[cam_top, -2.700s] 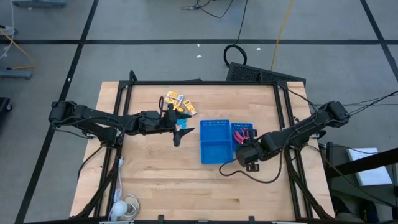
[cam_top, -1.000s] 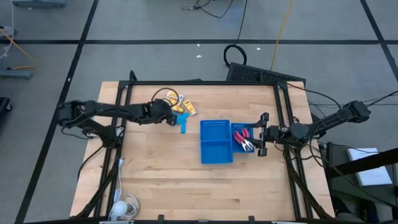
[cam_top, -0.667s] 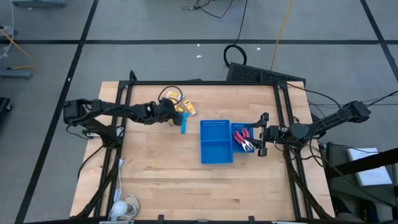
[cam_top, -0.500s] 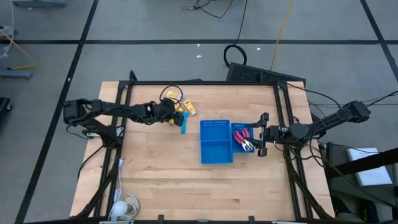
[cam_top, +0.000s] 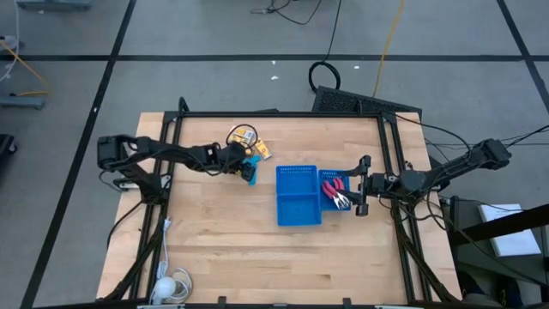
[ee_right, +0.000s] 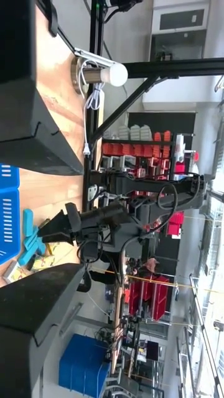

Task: Pick & Place School Supplies
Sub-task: Put the crayon box into the top horizontal blue bin

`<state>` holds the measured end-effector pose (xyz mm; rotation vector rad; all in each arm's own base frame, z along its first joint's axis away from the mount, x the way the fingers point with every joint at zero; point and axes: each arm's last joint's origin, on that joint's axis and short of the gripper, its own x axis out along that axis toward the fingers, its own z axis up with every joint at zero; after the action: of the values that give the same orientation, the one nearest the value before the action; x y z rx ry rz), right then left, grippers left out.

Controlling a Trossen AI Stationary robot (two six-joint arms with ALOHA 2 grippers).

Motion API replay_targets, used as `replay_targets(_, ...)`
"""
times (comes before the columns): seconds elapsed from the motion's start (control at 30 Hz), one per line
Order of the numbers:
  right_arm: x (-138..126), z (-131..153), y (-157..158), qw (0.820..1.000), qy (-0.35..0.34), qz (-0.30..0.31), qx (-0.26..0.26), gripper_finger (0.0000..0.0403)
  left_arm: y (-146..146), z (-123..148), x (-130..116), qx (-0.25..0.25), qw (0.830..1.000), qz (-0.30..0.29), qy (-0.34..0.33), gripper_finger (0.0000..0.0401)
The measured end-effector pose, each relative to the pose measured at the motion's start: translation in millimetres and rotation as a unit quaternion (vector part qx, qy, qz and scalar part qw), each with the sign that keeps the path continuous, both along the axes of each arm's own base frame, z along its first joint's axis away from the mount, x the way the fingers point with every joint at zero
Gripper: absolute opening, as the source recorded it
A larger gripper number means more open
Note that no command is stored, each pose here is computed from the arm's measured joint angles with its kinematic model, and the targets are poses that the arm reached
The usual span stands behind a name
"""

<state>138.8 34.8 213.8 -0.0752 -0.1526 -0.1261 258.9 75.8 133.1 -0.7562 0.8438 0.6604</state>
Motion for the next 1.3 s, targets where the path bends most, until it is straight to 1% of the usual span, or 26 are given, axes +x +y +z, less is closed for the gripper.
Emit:
replay_targets(0.17, 0.0, -0.2, 0.0, 1.0, 0.001, 0.0, 0.0, 0.0233, -15.6, 9.8, -16.9, -0.078, 0.996, -0.032, 0.041, 0.028)
replay_targets(0.33, 0.6, -0.7, 0.2, 1.0, 0.003, 0.0, -0.001, 0.0231, -25.2, 25.3, -34.0, -0.101, 0.989, -0.034, 0.102, 0.028)
replay_targets(0.4, 0.8, -1.0, 0.3, 1.0, 0.004, 0.001, -0.002, 0.0232, -27.5, 32.7, -38.3, -0.094, 0.989, -0.028, 0.114, 0.028)
replay_targets(0.47, 1.2, -1.2, 0.4, 1.0, 0.006, 0.001, -0.002, 0.0232, -30.7, 40.4, -40.0, -0.083, 0.99, -0.008, 0.112, 0.028)
replay_targets(0.57, 1.6, -1.7, 0.6, 1.0, 0.007, 0.0, -0.003, 0.0232, -39.2, 43.5, -43.6, -0.068, 0.989, 0.014, 0.127, 0.028)
replay_targets(0.63, 1.8, -2.1, 0.6, 1.0, 0.009, 0.0, -0.003, 0.023, -44.4, 42.5, -47.6, -0.042, 0.987, 0.019, 0.155, 0.028)
replay_targets(0.7, 1.9, -2.1, 0.6, 1.0, 0.009, 0.0, -0.003, 0.0229, -47.8, 40.9, -50.8, -0.002, 0.983, 0.022, 0.18, 0.028)
replay_targets(0.77, 2.1, -2.4, 0.7, 1.0, 0.01, 0.0, -0.004, 0.0229, -49.5, 38.8, -49.9, 0.032, 0.981, 0.028, 0.19, 0.028)
replay_targets(0.8, 2.1, -2.4, 0.7, 1.0, 0.01, 0.0, -0.004, 0.0229, -50.1, 38.2, -49.7, 0.04, 0.98, 0.029, 0.191, 0.028)
replay_targets(0.9, 2.1, -2.3, 0.7, 1.0, 0.01, 0.0, -0.003, 0.0227, -50.0, 36.4, -46.5, 0.035, 0.982, 0.024, 0.186, 0.028)
replay_targets(1.03, 2.1, -2.3, 0.8, 1.0, 0.01, 0.001, -0.004, 0.0226, -48.1, 26.8, -45.9, 0.015, 0.976, 0.029, 0.216, 0.028)
replay_targets(1.17, 2.1, -2.4, 0.8, 1.0, 0.009, 0.002, 0.0, 0.0228, -46.0, 16.3, -45.9, -0.036, 0.968, 0.035, 0.245, 0.028)
replay_targets(1.3, 2.1, -2.4, 0.8, 1.0, 0.01, 0.002, -0.001, 0.0227, -44.4, 9.5, -42.9, -0.037, 0.966, 0.022, 0.255, 0.028)
